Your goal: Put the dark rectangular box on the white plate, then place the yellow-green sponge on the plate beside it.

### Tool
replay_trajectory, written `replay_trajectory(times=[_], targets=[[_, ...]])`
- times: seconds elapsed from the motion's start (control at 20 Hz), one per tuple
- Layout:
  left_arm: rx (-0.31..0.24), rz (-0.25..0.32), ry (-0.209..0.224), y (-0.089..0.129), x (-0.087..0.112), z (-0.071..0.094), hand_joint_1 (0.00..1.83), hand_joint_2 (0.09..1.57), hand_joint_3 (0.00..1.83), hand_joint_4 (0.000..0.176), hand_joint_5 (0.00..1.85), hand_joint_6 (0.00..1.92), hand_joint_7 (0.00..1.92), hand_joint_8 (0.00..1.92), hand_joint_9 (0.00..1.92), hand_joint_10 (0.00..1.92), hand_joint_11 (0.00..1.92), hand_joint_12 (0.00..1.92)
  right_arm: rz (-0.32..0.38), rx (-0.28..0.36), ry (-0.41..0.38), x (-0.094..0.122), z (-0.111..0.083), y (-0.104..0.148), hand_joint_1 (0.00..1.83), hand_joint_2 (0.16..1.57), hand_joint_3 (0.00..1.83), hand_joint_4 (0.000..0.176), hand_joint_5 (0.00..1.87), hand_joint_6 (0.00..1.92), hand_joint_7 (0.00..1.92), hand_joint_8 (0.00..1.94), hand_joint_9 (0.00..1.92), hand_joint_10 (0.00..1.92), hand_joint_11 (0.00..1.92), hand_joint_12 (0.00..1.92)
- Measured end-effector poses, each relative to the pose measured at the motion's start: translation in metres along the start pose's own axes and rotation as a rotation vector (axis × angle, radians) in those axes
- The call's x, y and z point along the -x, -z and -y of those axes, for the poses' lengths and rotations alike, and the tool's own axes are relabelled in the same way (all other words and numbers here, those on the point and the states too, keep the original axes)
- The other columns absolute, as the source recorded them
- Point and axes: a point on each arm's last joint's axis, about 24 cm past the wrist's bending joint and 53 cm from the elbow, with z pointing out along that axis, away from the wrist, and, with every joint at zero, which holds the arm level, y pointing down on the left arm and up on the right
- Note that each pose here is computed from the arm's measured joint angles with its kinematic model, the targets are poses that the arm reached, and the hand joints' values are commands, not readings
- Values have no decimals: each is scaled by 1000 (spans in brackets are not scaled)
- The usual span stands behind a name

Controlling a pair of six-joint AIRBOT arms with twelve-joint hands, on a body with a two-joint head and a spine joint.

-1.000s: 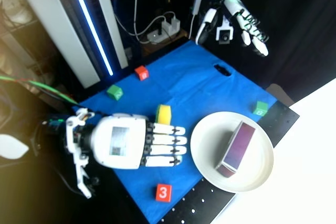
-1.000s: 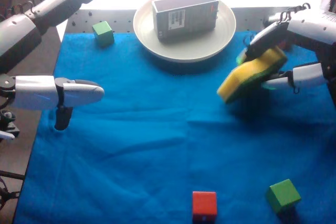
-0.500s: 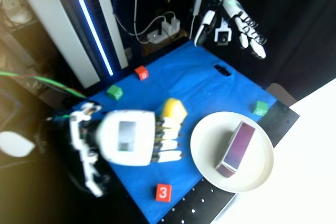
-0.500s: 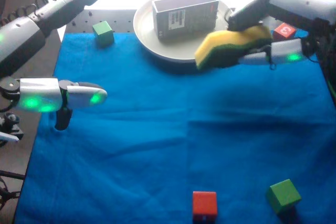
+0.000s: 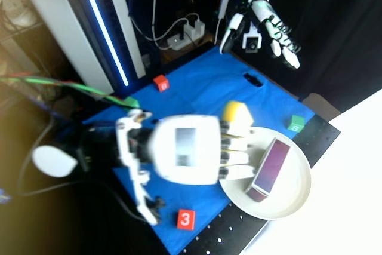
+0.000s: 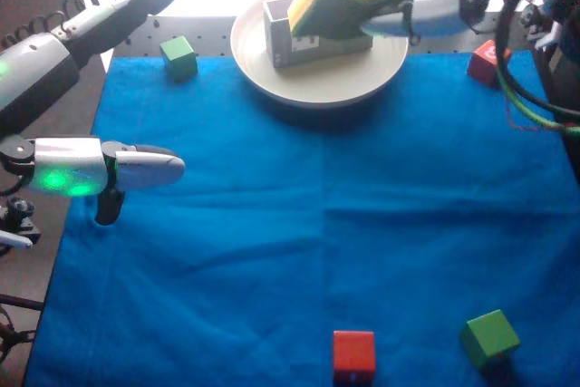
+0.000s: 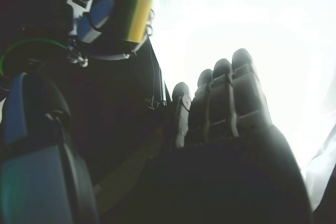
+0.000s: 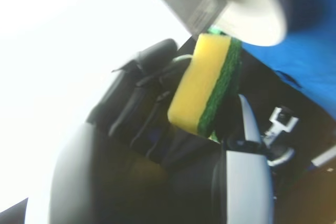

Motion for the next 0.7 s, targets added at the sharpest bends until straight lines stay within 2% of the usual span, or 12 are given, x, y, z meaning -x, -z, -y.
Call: replay_trajectory(times=[0.05,0.1,0.15,0.2,0.25,0.3,0.4,0.45,0.5,0.55,0.6,0.7], targets=[[0,-2,0,0,0,0,787,863,0,119,13,5,0,0,0,0,5,2,-4,-24,11,-1,5,-4,1255,1085,1,0,947,962,1137,838,972,1024,861,1486],[-1,-1,0,0,0,0,794,859,0,119,20,7,0,0,0,0,9,4,-9,-35,18,-2,8,-5,1244,1104,3,0,911,966,1087,948,903,976,744,1492],[0,-1,0,0,0,0,797,860,0,130,18,5,0,0,0,0,1,0,-14,-46,24,-3,11,-6,1145,985,0,0,776,436,885,652,776,908,588,1479],[-1,-2,2,-1,-1,0,798,860,0,130,18,5,0,0,0,0,0,0,-16,-53,26,-4,12,-6,1112,928,0,0,749,155,827,473,698,882,510,1444],[-1,-3,6,-1,-2,-1,800,854,0,130,29,9,0,0,0,0,3,1,-18,-57,29,-4,13,-5,989,888,0,47,512,6,641,128,549,510,312,1190],[-1,-4,7,-1,-3,-1,800,854,0,130,29,9,0,0,0,0,3,1,-17,-57,29,-4,13,-5,989,888,0,47,512,6,641,128,549,510,312,1190],[-3,-7,8,-1,-4,-1,807,856,0,135,31,8,0,0,0,0,0,0,-17,-57,30,-3,13,-5,840,874,0,77,344,0,503,7,495,141,166,974],[-3,-6,9,-1,-4,-1,806,858,0,133,37,9,0,0,0,0,0,0,-20,-57,33,-4,13,-5,762,841,0,79,297,0,448,1,468,54,141,846],[-3,-6,10,-1,-4,-1,794,862,0,131,37,8,0,0,0,0,0,0,-20,-57,33,-4,13,-5,756,837,0,86,275,0,425,0,455,17,129,772],[-3,-6,10,-1,-4,-1,785,866,2,130,30,4,0,0,0,0,0,0,-20,-57,33,-4,13,-5,785,849,5,85,261,0,399,0,438,4,108,748],[-3,-6,12,-1,-4,-1,782,863,0,143,24,1,0,0,0,0,0,0,-20,-57,33,-4,13,-5,807,854,1,88,243,1,363,1,393,0,109,602],[-3,-6,12,-1,-4,-1,801,867,2,137,20,1,0,0,0,0,0,0,-20,-56,32,-4,13,-5,781,857,0,92,235,2,316,0,322,0,39,603]])
